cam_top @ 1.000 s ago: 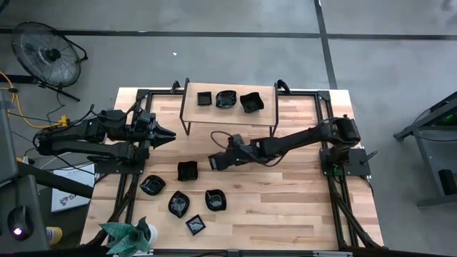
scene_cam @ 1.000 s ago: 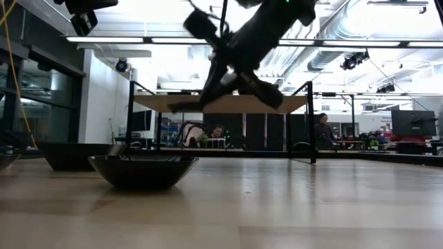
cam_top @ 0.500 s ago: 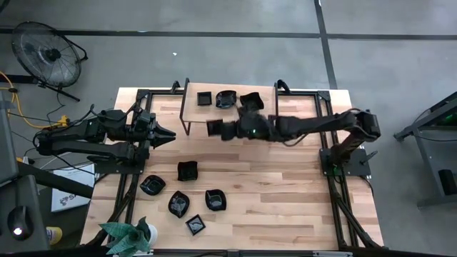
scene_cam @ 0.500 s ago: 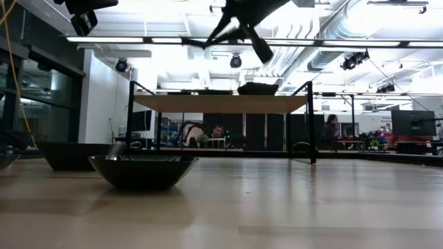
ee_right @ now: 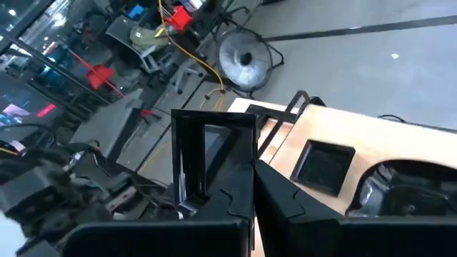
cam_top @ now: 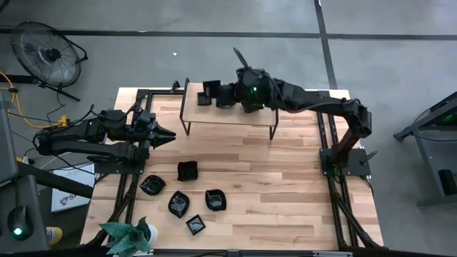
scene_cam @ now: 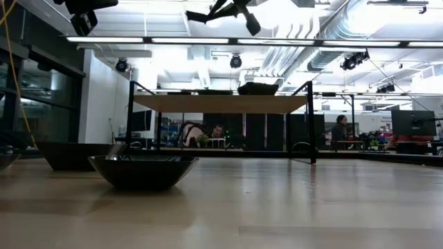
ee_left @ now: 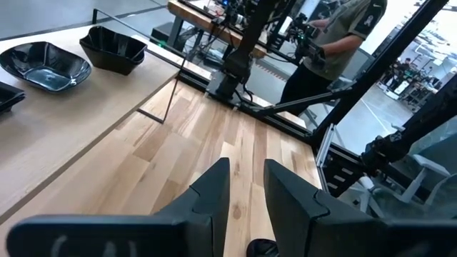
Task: Pick & Place Mini shaped plates
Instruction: Stack the square-shaped plate on the square-shaped plate
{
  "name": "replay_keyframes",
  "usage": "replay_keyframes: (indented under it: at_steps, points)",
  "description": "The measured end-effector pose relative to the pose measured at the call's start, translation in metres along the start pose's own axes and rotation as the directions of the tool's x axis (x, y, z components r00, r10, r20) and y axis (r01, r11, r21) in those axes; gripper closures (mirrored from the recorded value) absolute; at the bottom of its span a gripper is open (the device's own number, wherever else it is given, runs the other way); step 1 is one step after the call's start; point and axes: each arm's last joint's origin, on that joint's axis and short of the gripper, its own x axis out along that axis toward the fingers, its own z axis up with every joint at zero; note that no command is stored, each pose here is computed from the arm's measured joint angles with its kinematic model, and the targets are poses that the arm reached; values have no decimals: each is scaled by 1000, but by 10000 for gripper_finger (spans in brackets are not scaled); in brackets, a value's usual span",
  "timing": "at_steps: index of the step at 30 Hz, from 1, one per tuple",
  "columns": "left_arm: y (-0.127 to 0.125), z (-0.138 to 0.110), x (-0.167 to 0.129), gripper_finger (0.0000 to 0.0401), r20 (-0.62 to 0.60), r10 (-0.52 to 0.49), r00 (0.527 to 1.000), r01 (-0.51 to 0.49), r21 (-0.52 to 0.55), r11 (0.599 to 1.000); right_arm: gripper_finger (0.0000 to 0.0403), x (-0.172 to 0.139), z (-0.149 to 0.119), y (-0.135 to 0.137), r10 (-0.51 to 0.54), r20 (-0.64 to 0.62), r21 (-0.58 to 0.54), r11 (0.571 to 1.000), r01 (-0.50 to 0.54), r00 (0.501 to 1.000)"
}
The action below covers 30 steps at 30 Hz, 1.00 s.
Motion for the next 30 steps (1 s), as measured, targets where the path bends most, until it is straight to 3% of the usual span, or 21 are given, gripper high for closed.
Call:
replay_keyframes:
  at_steps: [7, 14, 23, 30]
  points:
    - [0, 0, 0, 316, 1, 0, 1000, 0, 0, 1000, 403, 31, 13, -14, -4, -30, 60, 998, 6, 1000]
    - [0, 0, 0, 316, -1, 0, 1000, 0, 0, 1000, 403, 64, 7, -22, 56, -60, 152, 987, -47, 997]
    - [0, 0, 0, 316, -1, 1, 1000, -1, 0, 1000, 403, 93, -19, -36, 6, -148, 254, 967, 32, 989]
    - [0, 0, 0, 316, -2, 1, 1000, -1, 0, 1000, 403, 102, -25, -47, -41, -186, 254, 963, 88, 982]
